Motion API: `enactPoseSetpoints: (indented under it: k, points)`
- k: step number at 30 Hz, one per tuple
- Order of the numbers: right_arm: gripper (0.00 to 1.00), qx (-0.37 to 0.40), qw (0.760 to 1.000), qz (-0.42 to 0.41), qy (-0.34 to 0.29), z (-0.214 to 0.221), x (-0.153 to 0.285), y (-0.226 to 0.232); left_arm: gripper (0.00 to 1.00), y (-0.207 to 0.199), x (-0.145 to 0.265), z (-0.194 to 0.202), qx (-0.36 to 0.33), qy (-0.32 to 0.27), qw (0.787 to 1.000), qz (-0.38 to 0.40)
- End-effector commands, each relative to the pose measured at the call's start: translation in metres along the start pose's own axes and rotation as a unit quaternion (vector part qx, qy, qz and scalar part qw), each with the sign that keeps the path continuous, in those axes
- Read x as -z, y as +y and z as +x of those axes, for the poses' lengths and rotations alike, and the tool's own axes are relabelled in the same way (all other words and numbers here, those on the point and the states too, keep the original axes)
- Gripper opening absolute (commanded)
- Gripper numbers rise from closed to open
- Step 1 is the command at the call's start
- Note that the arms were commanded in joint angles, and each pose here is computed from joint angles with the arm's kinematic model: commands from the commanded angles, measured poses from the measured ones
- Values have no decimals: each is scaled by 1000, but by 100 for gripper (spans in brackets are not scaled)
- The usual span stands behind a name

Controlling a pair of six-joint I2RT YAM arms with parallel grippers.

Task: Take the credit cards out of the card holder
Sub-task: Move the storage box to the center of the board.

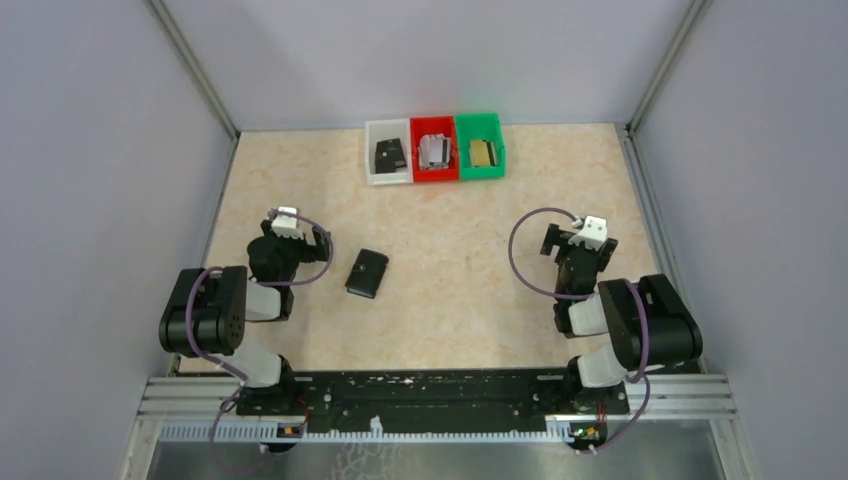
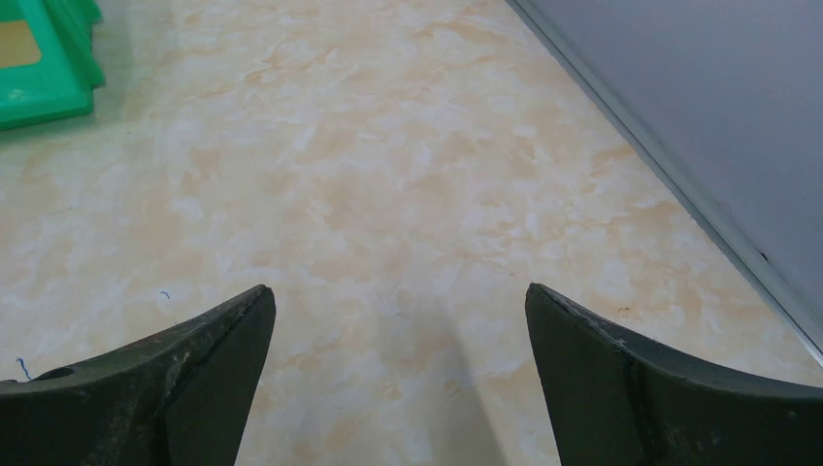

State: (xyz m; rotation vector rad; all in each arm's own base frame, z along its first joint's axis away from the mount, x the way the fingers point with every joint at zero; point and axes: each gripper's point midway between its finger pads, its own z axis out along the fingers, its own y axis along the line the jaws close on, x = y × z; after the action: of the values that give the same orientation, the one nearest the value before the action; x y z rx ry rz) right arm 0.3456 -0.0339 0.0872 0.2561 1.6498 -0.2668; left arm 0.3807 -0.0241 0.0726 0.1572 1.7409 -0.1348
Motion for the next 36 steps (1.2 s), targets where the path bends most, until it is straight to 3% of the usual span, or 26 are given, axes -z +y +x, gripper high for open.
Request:
enactPoseSetpoints:
  k: [1, 12, 17, 20, 23, 25, 27, 30, 36]
  points:
    - [99, -22, 999, -3, -34, -21, -7, 3, 99, 0, -2, -14, -10, -23, 1000, -1]
    - [99, -23, 998, -7, -55, -35, 1, 1, 99, 1, -2, -23, -9, -41, 999, -5]
    - [99, -52, 998, 15, -27, -66, 7, -3, 99, 20, -27, -45, 9, 39, 999, -36]
    - [99, -26, 995, -78, -62, -113, 10, 27, 99, 26, -38, -58, 9, 92, 995, -29]
    - [99, -155, 981, -68, -91, -152, 14, 27, 99, 29, -42, -75, 33, 124, 992, -11]
    - [99, -267, 960, -31, -75, -159, 11, 17, 99, 35, -45, -91, 47, 129, 991, -11]
    - [99, -306, 950, -41, -58, -166, 9, 21, 99, 41, -46, -107, 67, 127, 990, -1]
    - [99, -297, 949, -102, -30, -174, 6, 48, 99, 47, -41, -122, 96, 132, 986, 20]
    - [99, -224, 964, -133, 54, -170, -22, 87, 99, 44, -36, -135, 99, 142, 984, 38]
